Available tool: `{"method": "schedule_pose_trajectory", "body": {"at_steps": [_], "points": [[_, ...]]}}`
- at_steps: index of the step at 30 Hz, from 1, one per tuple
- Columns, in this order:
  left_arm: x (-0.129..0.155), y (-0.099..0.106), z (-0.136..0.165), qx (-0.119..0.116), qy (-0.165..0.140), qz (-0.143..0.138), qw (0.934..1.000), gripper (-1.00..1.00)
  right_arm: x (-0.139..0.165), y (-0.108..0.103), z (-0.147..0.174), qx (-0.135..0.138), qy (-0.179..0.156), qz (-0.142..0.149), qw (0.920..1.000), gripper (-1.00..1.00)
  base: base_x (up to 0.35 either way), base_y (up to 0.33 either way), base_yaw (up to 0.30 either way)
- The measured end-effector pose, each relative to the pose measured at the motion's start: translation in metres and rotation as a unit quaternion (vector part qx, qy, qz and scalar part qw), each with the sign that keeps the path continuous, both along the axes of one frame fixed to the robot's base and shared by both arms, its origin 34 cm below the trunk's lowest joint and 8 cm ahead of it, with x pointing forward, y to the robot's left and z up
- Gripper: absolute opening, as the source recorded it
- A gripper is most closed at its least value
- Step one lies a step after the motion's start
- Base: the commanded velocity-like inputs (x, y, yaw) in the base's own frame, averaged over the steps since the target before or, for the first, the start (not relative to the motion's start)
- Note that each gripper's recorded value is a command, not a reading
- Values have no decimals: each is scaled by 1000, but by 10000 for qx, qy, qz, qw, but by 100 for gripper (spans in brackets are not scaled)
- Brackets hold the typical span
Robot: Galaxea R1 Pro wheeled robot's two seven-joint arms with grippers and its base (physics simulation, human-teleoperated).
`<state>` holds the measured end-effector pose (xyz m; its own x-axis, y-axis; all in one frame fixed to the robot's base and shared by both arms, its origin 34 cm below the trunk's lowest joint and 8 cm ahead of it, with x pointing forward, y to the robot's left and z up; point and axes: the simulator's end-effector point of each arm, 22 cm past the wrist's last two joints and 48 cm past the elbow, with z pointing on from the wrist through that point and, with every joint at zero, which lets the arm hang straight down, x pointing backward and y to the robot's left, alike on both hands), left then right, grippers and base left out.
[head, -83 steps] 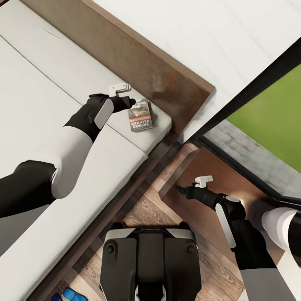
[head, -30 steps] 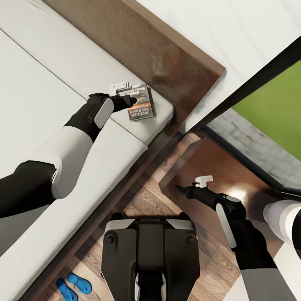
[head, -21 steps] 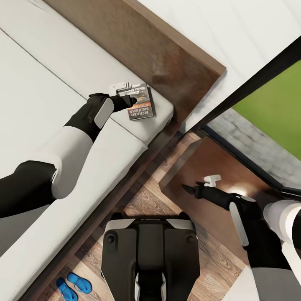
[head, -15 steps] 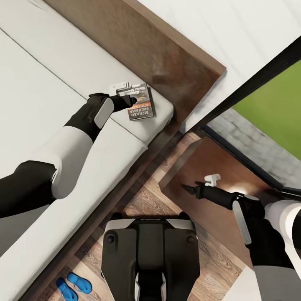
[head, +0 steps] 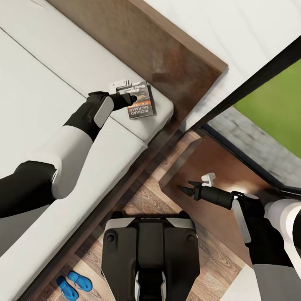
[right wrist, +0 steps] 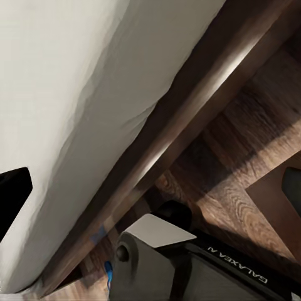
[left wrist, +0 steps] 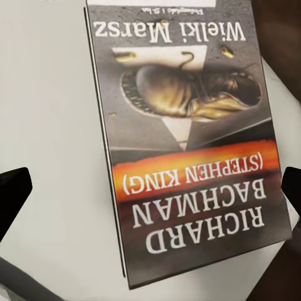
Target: In the bedroom, move the book from the bed onto either nightstand, and place the two sandals side by side next to the bed.
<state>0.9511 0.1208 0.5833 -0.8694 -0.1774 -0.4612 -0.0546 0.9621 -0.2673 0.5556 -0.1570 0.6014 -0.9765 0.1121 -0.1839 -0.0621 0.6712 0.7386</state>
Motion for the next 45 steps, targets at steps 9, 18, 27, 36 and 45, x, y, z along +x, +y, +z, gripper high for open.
{"method": "schedule_pose_trajectory", "body": {"at_steps": [9, 18, 27, 36, 45], "points": [[-6, 0, -11, -4, 64, -2, 10000, 100, -7, 3, -7, 13, 86, 30, 10000, 100, 0, 0, 0], [-13, 0, -25, 1, 155, -7, 9999, 100, -16, -12, -38, -714, 306, -7, 9970, 100, 0, 0, 0], [-18, 0, -35, 1, 209, -2, 9998, 100, -25, -8, -49, -873, 387, 69, 9954, 100, 0, 0, 0], [-17, -1, -36, -15, 172, -3, 9999, 100, -28, -8, -53, -882, 415, 81, 9952, 100, 0, 0, 0], [-11, -3, -30, -56, 71, -7, 10000, 100, -28, -8, -53, -882, 413, 82, 9952, 100, 0, 0, 0]]}}
